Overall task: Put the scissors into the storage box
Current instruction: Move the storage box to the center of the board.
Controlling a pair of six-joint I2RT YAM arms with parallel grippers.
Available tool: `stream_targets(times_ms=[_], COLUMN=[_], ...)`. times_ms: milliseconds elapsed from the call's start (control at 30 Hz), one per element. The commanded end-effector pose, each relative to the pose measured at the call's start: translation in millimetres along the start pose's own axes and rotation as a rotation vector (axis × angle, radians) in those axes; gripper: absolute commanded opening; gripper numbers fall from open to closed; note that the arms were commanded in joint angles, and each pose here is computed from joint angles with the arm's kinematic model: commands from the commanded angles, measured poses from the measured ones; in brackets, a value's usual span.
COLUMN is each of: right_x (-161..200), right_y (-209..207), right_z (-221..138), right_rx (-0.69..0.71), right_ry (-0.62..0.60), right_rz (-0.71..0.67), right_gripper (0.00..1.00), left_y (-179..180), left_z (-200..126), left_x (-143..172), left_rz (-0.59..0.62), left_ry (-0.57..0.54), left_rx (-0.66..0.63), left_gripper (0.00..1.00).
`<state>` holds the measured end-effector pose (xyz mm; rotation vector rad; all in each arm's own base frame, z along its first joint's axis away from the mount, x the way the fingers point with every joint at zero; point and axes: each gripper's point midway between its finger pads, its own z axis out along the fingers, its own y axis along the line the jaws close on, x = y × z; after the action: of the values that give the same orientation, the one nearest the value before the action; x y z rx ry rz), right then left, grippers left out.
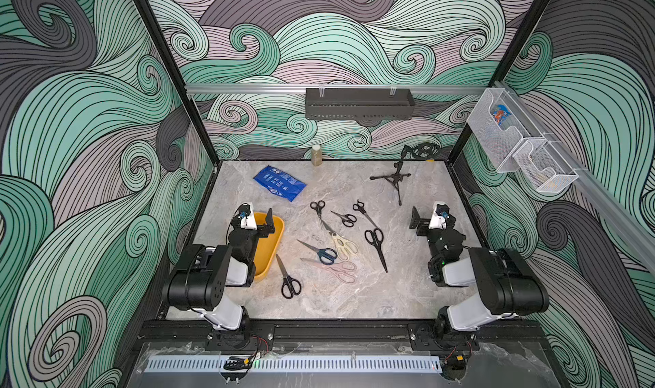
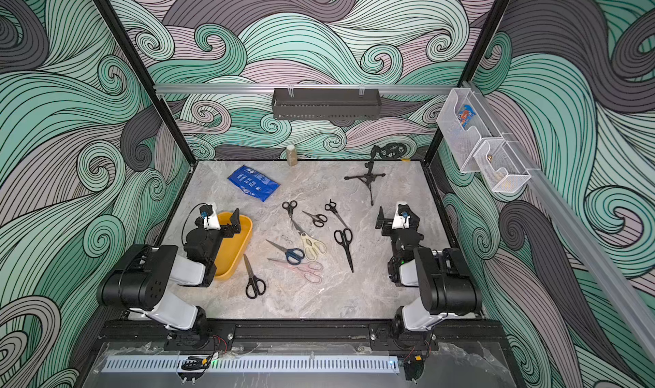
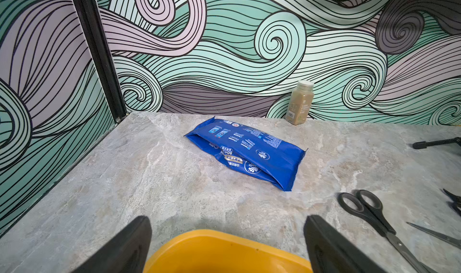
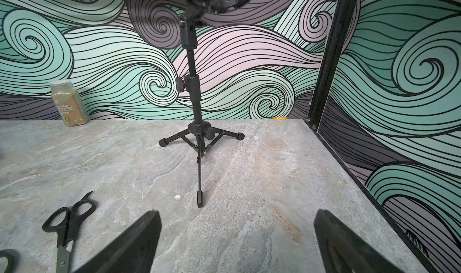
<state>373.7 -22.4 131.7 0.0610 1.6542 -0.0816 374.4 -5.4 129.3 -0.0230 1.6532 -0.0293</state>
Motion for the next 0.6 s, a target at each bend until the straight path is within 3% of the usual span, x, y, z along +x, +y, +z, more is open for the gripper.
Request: stream_targets(times_ms=[0,567], right_x=[-3.9,-4.1], right_y=[0.4,0.4], right_z=[0.3,-0.2], right_rx=[-0.009,-0.047], right_ry=[-0.015,-0.018], right_rz=[0.007,0.024], right_gripper=[1.0,1.0], left_y=[-0.9,0.5], left_z=[1.1,2.2], left_x=[-4.5,-4.4], left_rz=[0.013,0.008], left_ry=[-0.019,-0.017], left_rx=[0.009,0.003], left_gripper=[0.99,0.99])
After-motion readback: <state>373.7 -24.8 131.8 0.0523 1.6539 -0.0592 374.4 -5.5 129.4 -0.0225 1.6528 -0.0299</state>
